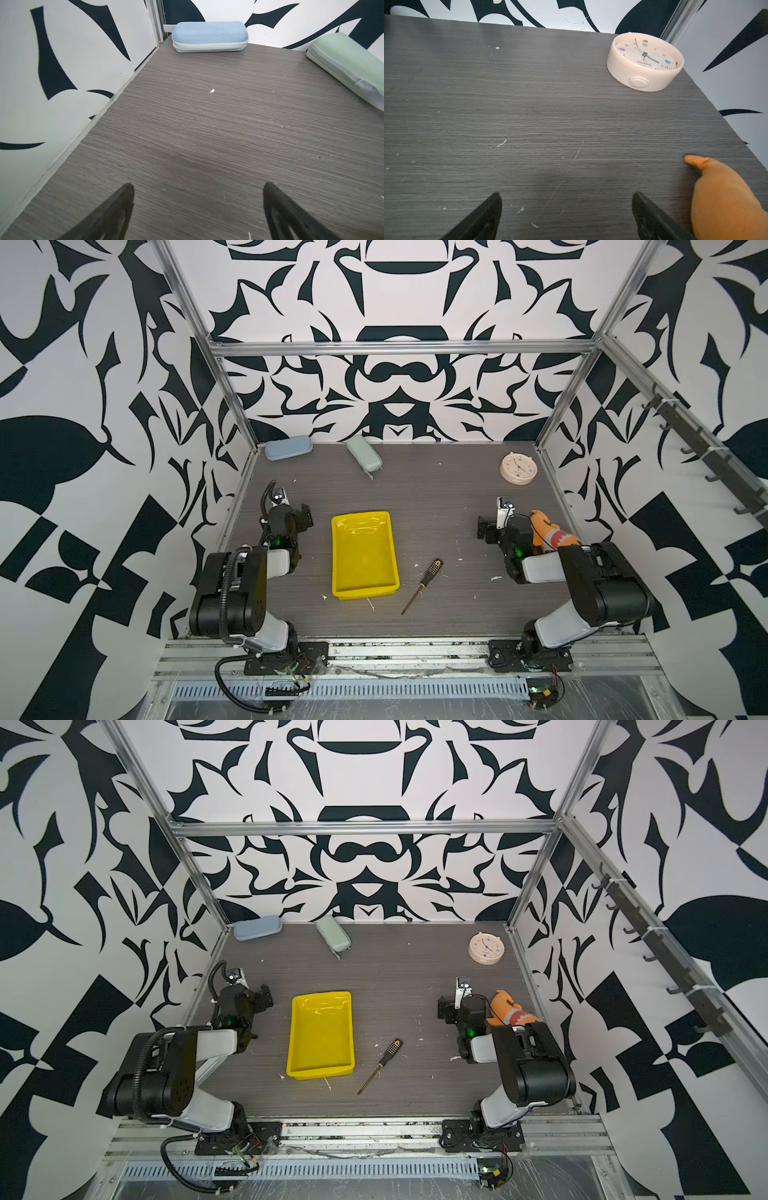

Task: Put the screwdriver in the bin
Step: Pick up the screwdriver from the bottom-center of the table.

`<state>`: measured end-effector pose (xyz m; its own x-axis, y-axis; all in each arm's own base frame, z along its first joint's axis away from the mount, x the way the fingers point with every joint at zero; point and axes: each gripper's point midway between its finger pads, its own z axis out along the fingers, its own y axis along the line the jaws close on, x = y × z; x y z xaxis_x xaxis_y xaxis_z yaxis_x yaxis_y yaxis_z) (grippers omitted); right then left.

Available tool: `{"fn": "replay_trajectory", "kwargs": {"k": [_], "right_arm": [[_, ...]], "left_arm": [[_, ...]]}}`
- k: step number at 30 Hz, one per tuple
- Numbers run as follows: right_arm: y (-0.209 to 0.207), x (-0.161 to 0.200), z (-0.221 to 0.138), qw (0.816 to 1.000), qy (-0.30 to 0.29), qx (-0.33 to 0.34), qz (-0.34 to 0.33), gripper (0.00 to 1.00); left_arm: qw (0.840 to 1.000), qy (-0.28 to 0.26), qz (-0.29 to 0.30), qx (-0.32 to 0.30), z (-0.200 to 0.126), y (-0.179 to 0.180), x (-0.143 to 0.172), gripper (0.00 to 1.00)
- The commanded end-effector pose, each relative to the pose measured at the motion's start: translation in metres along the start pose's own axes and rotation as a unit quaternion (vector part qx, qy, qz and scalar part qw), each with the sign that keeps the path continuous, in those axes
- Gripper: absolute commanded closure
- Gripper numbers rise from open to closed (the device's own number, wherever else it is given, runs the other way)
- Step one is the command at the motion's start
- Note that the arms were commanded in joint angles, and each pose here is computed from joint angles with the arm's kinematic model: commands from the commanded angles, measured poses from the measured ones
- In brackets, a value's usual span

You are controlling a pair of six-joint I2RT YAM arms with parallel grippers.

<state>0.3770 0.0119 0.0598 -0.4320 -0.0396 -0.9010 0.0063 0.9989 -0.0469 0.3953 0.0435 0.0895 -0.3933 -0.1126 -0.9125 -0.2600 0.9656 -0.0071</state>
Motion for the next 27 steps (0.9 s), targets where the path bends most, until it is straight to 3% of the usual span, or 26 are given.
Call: {"fn": "replay_trajectory", "kwargs": {"k": [1,27], "right_arm": [[0.0000,-0.0209,0.0010,1.000,-0.029,-0.002,0.004,0.00],[-0.0009,-0.0220,0.0000,0.999,-0.034,0.004,0.006,0.00]], "left_arm": [[1.000,-0.013,-0.003,0.002,-0.0002,-0.0001,-0.0065,0.01],[1.000,-0.013,-0.003,0.003,-0.0001,-0.0002,-0.0061,0.01]]}}
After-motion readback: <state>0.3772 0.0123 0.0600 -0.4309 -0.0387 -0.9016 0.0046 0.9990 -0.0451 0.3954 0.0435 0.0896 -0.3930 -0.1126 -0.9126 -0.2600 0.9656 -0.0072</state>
